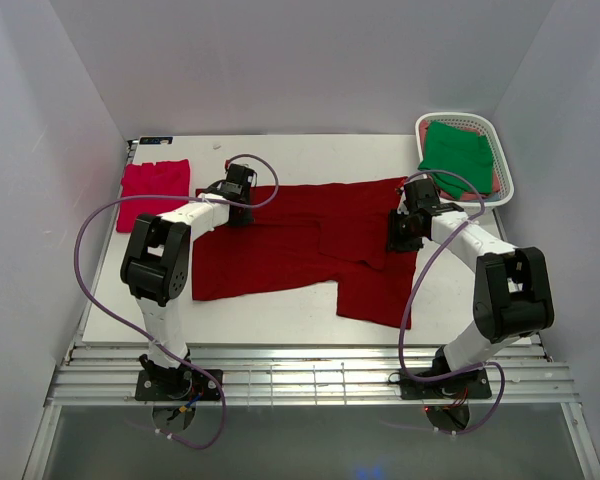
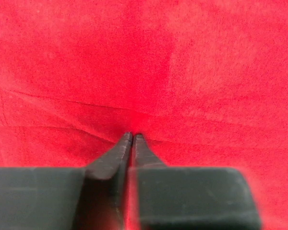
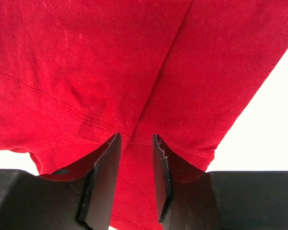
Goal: Fold and stack the t-shirts
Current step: Fold the tshirt
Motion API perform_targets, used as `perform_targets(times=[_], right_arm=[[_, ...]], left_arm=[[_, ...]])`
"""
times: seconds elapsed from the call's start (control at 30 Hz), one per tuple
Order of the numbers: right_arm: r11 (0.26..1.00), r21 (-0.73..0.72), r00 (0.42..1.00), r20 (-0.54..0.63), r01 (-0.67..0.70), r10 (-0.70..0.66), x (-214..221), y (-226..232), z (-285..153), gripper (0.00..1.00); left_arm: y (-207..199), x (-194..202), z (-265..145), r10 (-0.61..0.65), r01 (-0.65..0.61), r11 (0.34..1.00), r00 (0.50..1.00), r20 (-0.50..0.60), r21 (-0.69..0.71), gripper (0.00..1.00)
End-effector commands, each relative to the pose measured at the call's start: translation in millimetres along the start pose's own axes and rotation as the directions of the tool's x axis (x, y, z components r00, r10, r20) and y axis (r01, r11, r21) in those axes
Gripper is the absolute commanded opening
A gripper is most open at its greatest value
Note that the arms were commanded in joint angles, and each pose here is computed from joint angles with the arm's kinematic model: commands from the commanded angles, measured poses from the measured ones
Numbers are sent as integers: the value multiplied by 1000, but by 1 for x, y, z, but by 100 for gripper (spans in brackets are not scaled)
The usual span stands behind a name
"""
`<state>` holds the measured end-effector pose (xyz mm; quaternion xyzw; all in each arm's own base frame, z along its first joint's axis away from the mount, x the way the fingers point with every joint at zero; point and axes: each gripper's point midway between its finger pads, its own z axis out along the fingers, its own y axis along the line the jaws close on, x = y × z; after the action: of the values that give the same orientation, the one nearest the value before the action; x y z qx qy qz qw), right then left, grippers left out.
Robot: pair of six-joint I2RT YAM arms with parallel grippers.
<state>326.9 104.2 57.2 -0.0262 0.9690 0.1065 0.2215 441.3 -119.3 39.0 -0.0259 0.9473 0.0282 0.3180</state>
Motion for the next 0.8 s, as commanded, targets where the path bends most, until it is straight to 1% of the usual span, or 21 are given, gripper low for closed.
perform_targets(times=[0.0,0.07,0.13,0.3,0.33,0.37,0.4,0.43,0.47,0.5,0.57,0.6,0.63,0.67,0.7,0.77], right_arm=[[1000,-20,1000,16,3,-3,-7,6,1,40],[1000,-21,1000,17,6,-6,-7,7,1,41],[1000,-25,999,35,12,-11,-11,8,-2,42],[999,-20,994,109,28,-26,-38,11,-9,43],[1000,-14,994,104,28,-27,-42,10,-7,42],[999,-13,991,133,33,-31,-59,13,-11,40],[1000,3,990,140,31,-31,-66,11,-10,33],[1000,12,992,125,28,-30,-70,10,-3,29],[999,15,989,143,31,-33,-86,13,-7,24],[999,20,989,142,30,-33,-92,13,-4,14],[998,62,993,113,21,-28,-97,6,10,9],[997,69,989,143,21,-31,-114,8,8,8],[997,77,993,116,18,-27,-114,5,22,8],[996,83,994,109,17,-26,-117,4,27,8],[996,90,994,107,21,-30,-125,4,36,8],[995,96,994,101,25,-35,-132,3,45,8]], left_arm=[[-5,-2,-8,2,-2,1000,1000,-4,17,28],[-5,-6,-10,-3,3,1000,1000,3,21,39],[-5,-16,-15,-4,3,1000,999,32,24,44],[-6,-59,-39,-18,15,1000,990,143,24,47],[-5,-66,-43,-21,17,1000,987,161,24,47],[-3,-73,-46,-23,21,1000,983,180,10,47],[-2,-79,-49,-27,27,1000,980,196,2,46],[0,-81,-49,-25,27,1000,979,201,-6,46],[4,-80,-44,-18,24,999,980,198,-29,42],[5,-80,-41,-11,19,999,981,193,-40,39],[7,-72,-33,-3,13,998,986,167,-62,30],[10,-63,-24,5,7,996,990,141,-85,16],[12,-58,-20,5,7,995,992,129,-96,8],[15,-53,-15,5,8,994,993,117,-110,1],[18,-43,-8,3,9,991,996,92,-131,0],[24,-36,-1,-2,13,989,997,72,-148,0]])
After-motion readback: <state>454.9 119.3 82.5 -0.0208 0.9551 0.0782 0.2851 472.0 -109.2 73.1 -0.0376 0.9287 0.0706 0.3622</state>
